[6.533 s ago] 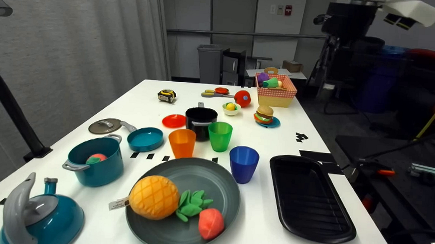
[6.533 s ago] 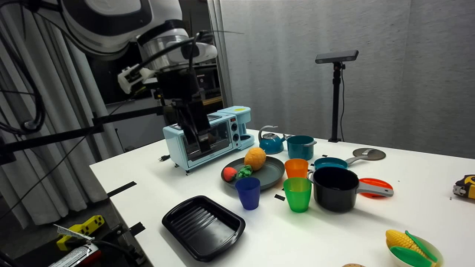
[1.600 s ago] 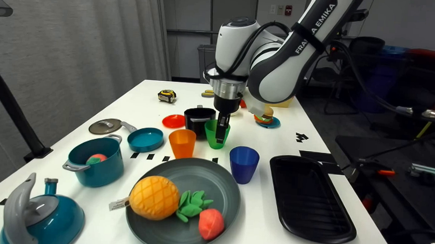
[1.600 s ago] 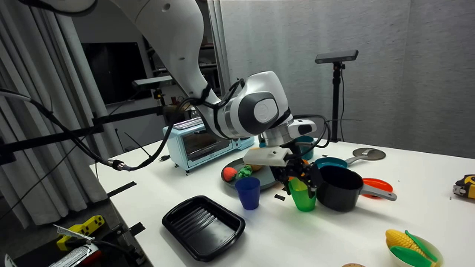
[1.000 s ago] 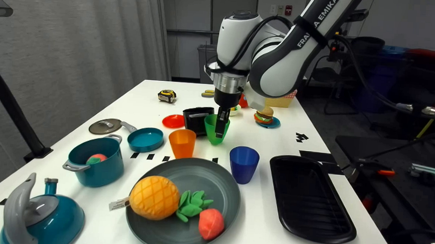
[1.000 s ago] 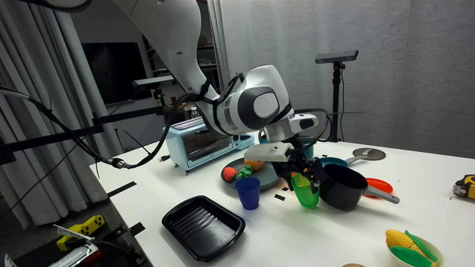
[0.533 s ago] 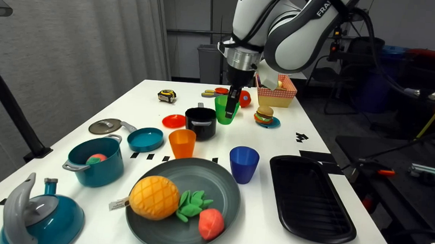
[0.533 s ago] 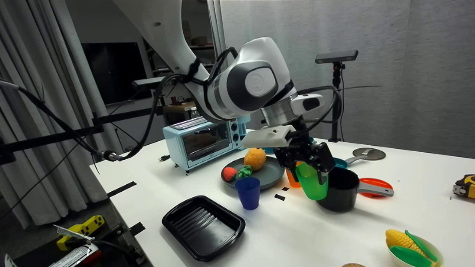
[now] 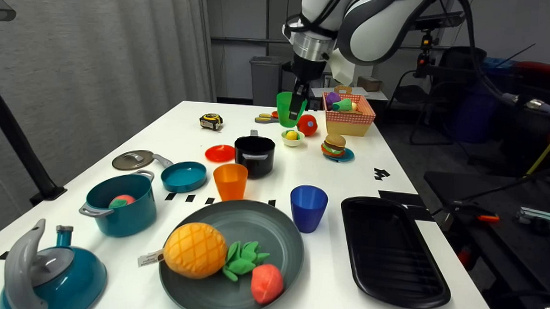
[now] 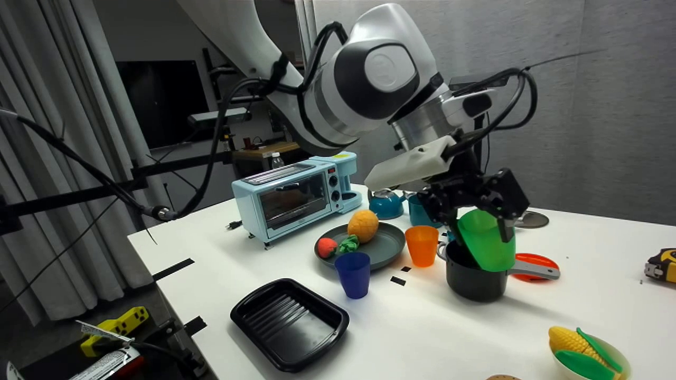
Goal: Pick the green cup and pour the potato fries into the black pot
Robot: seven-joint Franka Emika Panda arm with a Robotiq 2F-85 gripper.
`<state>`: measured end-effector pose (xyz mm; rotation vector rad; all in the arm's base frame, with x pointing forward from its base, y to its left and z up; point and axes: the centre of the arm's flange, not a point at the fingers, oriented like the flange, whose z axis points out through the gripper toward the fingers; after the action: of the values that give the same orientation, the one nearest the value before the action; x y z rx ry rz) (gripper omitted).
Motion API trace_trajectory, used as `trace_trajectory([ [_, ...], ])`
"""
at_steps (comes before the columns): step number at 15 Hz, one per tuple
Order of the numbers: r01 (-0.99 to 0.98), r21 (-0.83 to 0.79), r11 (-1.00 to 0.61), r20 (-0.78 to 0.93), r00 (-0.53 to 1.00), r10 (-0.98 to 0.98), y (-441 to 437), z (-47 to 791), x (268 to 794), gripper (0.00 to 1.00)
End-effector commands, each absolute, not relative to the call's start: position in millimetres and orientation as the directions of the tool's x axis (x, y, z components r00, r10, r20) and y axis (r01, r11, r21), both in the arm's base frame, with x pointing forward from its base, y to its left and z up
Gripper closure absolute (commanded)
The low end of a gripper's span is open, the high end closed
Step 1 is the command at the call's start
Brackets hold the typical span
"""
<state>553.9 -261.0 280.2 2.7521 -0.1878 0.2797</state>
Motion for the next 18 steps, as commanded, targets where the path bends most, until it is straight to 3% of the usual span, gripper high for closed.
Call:
trace_trajectory([
  [1, -0.168, 0.452, -0.876, 0.192, 0.977, -0.088, -299, 299, 581, 0.48],
  [5, -0.102, 0.560, -0.823, 0.172, 0.985, -0.005, -317, 312, 605, 0.48],
  [13, 0.130, 0.581, -0.804, 0.091, 0.971, 0.223, -233, 276, 623, 0.48],
  [18, 0.289, 0.619, -0.730, -0.044, 0.941, 0.336, -209, 265, 619, 0.48],
])
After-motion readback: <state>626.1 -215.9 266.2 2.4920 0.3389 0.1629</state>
